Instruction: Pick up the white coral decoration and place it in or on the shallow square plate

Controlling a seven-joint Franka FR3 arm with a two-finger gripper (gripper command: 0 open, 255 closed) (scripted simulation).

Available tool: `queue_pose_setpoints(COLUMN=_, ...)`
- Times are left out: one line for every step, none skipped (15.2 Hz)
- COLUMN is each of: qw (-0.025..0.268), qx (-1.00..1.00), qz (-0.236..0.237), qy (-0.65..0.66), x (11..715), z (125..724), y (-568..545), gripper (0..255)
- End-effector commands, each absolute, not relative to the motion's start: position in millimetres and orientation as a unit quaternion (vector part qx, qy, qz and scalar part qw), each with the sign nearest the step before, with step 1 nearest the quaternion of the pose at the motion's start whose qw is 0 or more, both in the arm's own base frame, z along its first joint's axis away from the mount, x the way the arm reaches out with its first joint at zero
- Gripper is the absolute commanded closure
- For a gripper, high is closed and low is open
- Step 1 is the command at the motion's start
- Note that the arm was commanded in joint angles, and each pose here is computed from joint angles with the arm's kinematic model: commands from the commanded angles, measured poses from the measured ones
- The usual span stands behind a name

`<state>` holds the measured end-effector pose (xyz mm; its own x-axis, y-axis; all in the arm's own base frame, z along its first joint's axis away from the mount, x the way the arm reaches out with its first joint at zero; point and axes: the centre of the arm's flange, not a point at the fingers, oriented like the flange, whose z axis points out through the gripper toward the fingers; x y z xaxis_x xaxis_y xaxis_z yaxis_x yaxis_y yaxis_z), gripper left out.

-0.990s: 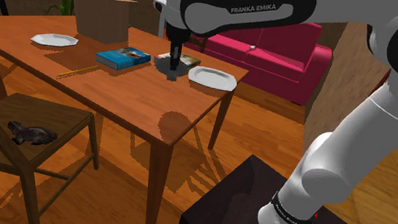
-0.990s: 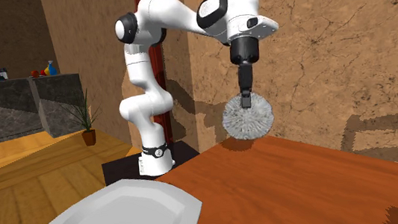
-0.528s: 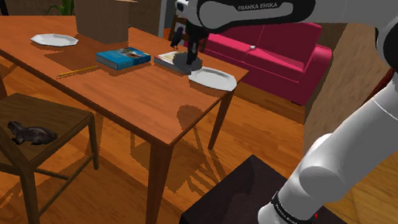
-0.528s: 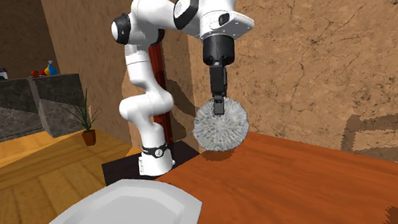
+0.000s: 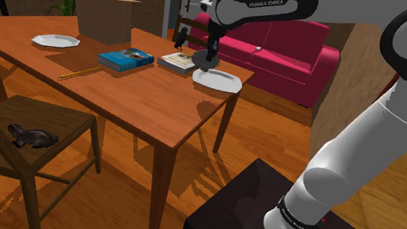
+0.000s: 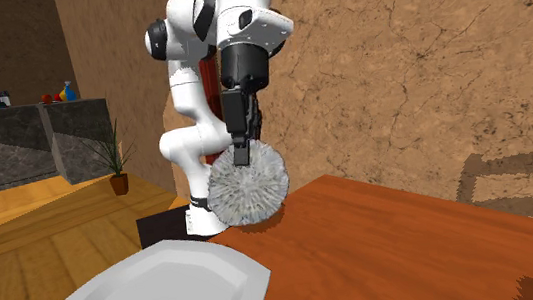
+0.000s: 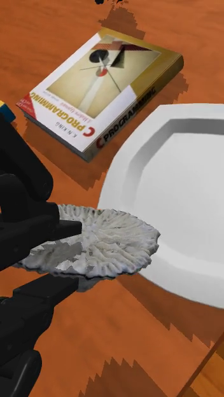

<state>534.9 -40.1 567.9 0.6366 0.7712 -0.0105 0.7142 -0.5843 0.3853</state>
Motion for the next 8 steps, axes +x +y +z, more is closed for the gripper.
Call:
queue_pose_setpoints(qw=0.18, qx=0.886, qz=0.079, qy=0.419, x=539, z=568, y=-71, gripper=255)
queue_pose_setpoints(qw=0.18, qx=0.886, qz=0.079, qy=0.419, x=541, z=569, y=-84, gripper=255)
queue_pose_setpoints(qw=0.18, qx=0.886, qz=0.079, qy=0.419, x=543, z=570, y=-97, gripper=255)
queue_pose_setpoints(qw=0.18, qx=0.886, qz=0.079, qy=0.419, x=545, z=570, y=-110, gripper=255)
queue_pose_setpoints(qw=0.18, qx=0.886, qz=0.079, qy=0.419, x=547, z=571, y=-123, gripper=255)
queue_pose_setpoints(qw=0.18, qx=0.886, qz=0.079, qy=0.419, x=548, z=571, y=-136, gripper=255)
queue_pose_setpoints(qw=0.18, qx=0.886, qz=0.079, qy=0.419, x=550, z=572, y=-149, gripper=255)
queue_pose_setpoints(qw=0.18, qx=0.886, qz=0.079, qy=0.419, x=552, z=573, y=-162, gripper=255)
